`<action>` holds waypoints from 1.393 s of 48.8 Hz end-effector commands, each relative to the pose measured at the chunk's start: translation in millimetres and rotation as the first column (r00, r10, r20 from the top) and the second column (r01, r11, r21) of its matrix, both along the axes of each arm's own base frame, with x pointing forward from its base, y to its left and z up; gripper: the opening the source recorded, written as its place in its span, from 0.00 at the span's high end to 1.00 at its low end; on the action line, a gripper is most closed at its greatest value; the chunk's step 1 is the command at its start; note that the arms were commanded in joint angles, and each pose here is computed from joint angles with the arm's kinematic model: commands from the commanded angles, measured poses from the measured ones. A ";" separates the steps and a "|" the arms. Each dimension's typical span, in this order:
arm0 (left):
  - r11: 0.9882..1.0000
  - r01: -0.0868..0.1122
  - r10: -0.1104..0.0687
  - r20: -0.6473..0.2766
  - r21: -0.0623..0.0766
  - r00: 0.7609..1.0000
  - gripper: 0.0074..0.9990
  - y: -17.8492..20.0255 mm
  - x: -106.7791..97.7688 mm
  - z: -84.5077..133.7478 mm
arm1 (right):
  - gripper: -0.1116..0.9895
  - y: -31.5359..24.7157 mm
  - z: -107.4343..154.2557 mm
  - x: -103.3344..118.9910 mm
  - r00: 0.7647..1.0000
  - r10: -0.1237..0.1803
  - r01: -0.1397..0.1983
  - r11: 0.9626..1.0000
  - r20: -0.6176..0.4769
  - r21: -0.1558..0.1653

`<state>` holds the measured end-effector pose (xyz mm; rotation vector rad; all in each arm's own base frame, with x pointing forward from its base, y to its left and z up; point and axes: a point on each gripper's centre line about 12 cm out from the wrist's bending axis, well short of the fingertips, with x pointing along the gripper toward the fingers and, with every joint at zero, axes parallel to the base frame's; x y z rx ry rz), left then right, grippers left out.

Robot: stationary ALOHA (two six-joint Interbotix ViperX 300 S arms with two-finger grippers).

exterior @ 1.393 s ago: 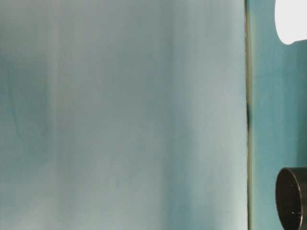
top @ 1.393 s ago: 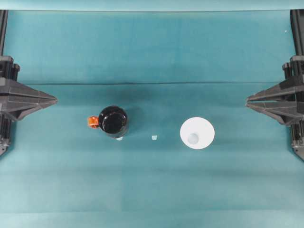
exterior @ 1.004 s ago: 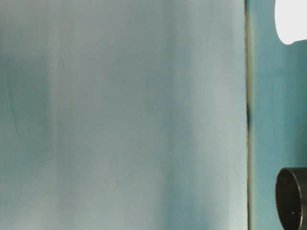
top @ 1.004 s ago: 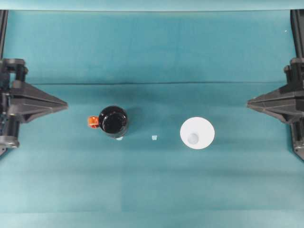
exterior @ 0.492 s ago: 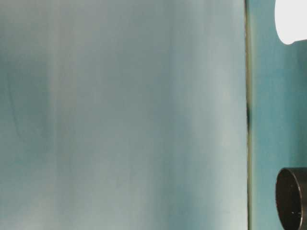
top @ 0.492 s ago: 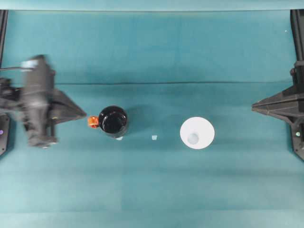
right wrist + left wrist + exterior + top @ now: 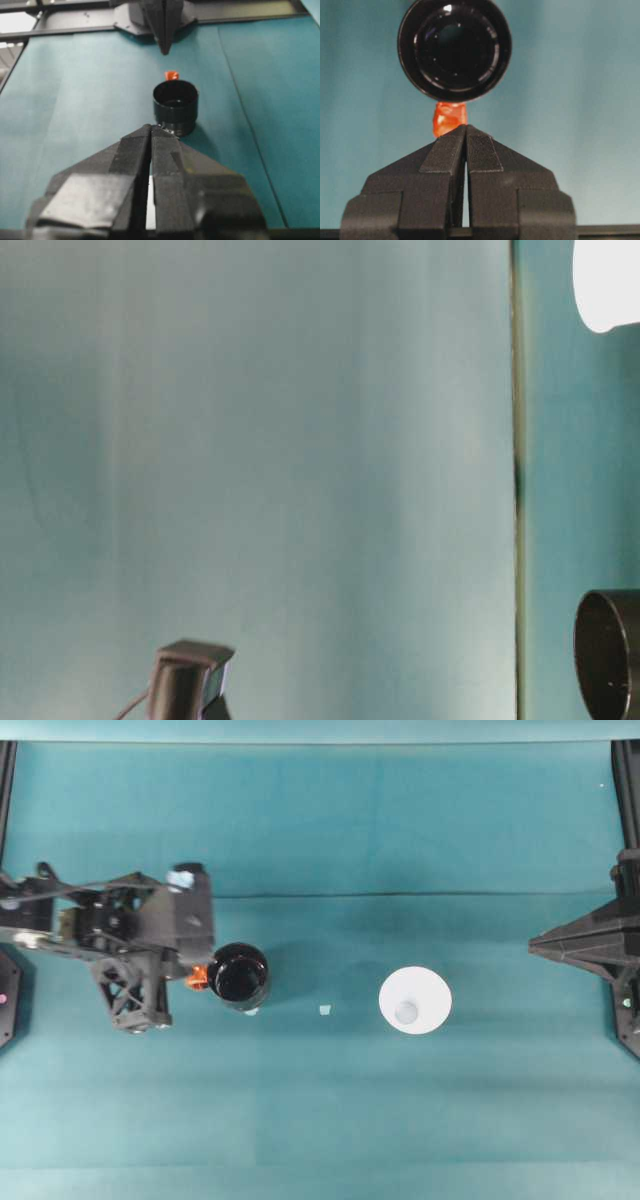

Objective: Put the paper cup into the moved red handle cup holder.

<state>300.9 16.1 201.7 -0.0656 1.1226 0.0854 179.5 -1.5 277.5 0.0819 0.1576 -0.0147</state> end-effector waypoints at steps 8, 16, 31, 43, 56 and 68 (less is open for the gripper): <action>0.999 0.033 -0.032 -0.033 0.021 0.999 0.98 1.7 1.9 2.1 | 0.98 -0.6 9.0 1.9 1.000 -0.005 0.004 1.000 0.022 0.010; 0.998 0.054 -0.052 -0.052 0.029 0.997 0.98 2.1 -0.5 -1.6 | 0.98 -0.6 9.0 1.9 1.000 -0.005 0.004 1.000 0.022 0.010; 0.999 0.038 -0.037 -0.034 0.028 0.999 0.72 5.5 2.6 -1.9 | 0.98 -0.5 5.3 1.1 1.000 -0.005 0.005 1.000 -0.011 0.015; 1.000 0.022 -0.021 -0.045 0.022 0.999 0.06 7.1 5.4 -5.2 | 0.98 -0.5 5.6 0.9 1.000 -0.005 0.005 1.000 -0.009 0.015; 0.999 0.024 -0.023 -0.059 0.022 0.998 0.01 7.6 7.5 -12.7 | 0.98 -0.8 5.0 0.8 1.000 -0.006 0.006 1.000 -0.011 0.014; 0.999 0.035 -0.033 -0.073 0.021 0.997 0.01 7.2 13.0 -46.2 | 0.98 -0.5 3.4 0.9 1.000 -0.005 0.005 1.000 -0.015 0.014</action>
